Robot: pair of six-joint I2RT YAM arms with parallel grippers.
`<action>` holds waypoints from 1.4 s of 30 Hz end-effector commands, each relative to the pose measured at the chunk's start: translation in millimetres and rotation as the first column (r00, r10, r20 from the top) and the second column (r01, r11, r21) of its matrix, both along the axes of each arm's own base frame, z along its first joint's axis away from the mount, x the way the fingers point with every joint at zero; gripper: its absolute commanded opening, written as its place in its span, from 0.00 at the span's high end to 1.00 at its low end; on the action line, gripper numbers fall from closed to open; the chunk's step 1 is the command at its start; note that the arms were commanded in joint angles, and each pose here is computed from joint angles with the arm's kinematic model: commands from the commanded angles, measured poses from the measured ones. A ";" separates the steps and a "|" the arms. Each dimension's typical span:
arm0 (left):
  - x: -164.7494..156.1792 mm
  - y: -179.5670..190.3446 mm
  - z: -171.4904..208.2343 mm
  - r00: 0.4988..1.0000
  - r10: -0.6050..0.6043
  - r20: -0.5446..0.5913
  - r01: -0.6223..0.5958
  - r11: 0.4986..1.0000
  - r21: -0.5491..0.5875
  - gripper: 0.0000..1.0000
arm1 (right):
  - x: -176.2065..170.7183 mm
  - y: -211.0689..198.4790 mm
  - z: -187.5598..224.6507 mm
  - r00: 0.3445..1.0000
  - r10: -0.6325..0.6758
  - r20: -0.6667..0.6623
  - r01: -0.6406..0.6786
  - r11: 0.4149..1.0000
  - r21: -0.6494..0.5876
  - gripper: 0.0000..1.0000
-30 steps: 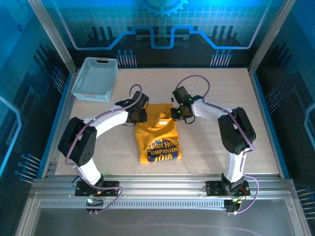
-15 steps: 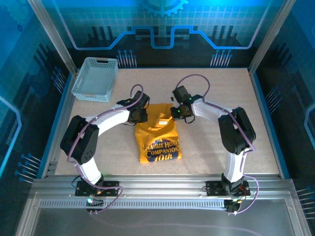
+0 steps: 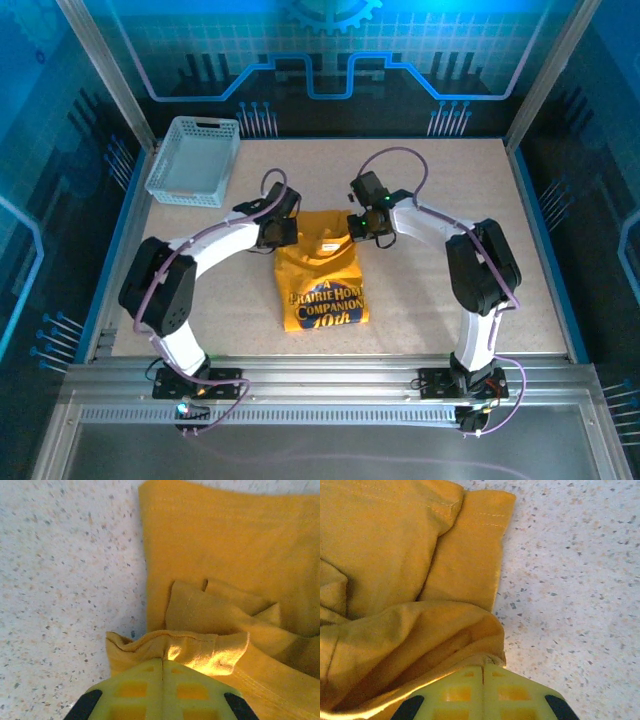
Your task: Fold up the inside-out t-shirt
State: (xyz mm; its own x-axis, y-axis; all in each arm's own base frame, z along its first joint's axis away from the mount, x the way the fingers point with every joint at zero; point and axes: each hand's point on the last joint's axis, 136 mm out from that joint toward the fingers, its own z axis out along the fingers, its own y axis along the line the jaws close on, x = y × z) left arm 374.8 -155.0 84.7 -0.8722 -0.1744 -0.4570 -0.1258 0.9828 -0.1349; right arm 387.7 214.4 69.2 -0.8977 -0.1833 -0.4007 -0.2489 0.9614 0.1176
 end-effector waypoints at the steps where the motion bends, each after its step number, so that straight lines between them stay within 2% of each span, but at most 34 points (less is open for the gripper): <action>1: 10.5 8.0 51.4 0.986 0.068 0.152 -0.051 0.992 -0.112 1.00 | 9.8 -10.8 47.3 0.995 -0.036 0.094 0.036 0.999 0.010 1.00; 6: 20.4 16.2 86.2 0.958 0.127 0.258 -0.065 0.970 -0.234 1.00 | 16.9 -21.2 92.3 0.982 -0.058 0.182 0.050 0.998 0.049 1.00; 12: 46.2 21.4 82.6 0.954 0.177 0.240 -0.093 0.941 -0.324 1.00 | 37.7 -21.5 118.3 0.972 -0.060 0.229 0.046 0.997 0.068 1.00; 21: 103.0 20.6 34.6 0.967 0.187 0.170 -0.115 0.926 -0.360 1.00 | 87.2 -19.9 82.4 0.979 -0.072 0.191 0.077 0.997 -0.019 1.00; 27: 134.7 -3.0 11.3 0.987 0.100 0.123 -0.043 0.915 -0.401 0.99 | 113.4 -26.7 55.7 0.984 -0.092 0.154 0.102 0.993 -0.057 1.00; 28: 136.8 -2.8 8.5 0.988 0.101 0.113 -0.049 0.917 -0.397 0.95 | 116.1 -26.5 53.2 0.984 -0.091 0.155 0.100 0.993 -0.055 1.00; 29: 138.4 -3.4 6.4 0.990 0.097 0.104 -0.048 0.918 -0.394 0.87 | 119.2 -27.8 50.3 0.984 -0.095 0.153 0.104 0.993 -0.054 0.96; 30: 139.2 -0.8 5.6 0.990 0.101 0.095 -0.057 0.921 -0.385 0.73 | 121.0 -29.3 48.3 0.984 -0.097 0.147 0.106 0.993 -0.053 0.85; 33: 135.7 12.3 8.3 0.990 0.124 0.071 -0.094 0.938 -0.334 0.48 | 124.2 -37.5 48.0 0.984 -0.114 0.135 0.122 0.991 -0.053 0.57; 35: 127.5 26.8 16.5 0.986 0.154 0.057 -0.133 0.955 -0.265 0.30 | 121.2 -41.4 53.4 0.984 -0.114 0.134 0.121 0.992 -0.044 0.47; 38: 115.3 37.7 27.6 0.984 0.163 0.065 -0.146 0.966 -0.213 0.21 | 112.8 -40.1 58.8 0.986 -0.101 0.130 0.102 0.995 -0.008 0.40; 42: 103.5 37.6 15.9 0.988 0.157 0.004 -0.153 0.967 -0.205 0.17 | 98.3 -33.6 48.1 0.992 -0.105 0.073 0.101 0.994 0.052 0.35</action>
State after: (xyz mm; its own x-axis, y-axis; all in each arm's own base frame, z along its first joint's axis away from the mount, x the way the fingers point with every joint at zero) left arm 493.2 -128.3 96.7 -0.7996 -0.4149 -0.4342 -0.2521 0.8881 -0.3845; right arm 498.2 174.1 107.3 -0.8704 -0.0978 -0.4826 -0.1521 0.9855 0.0746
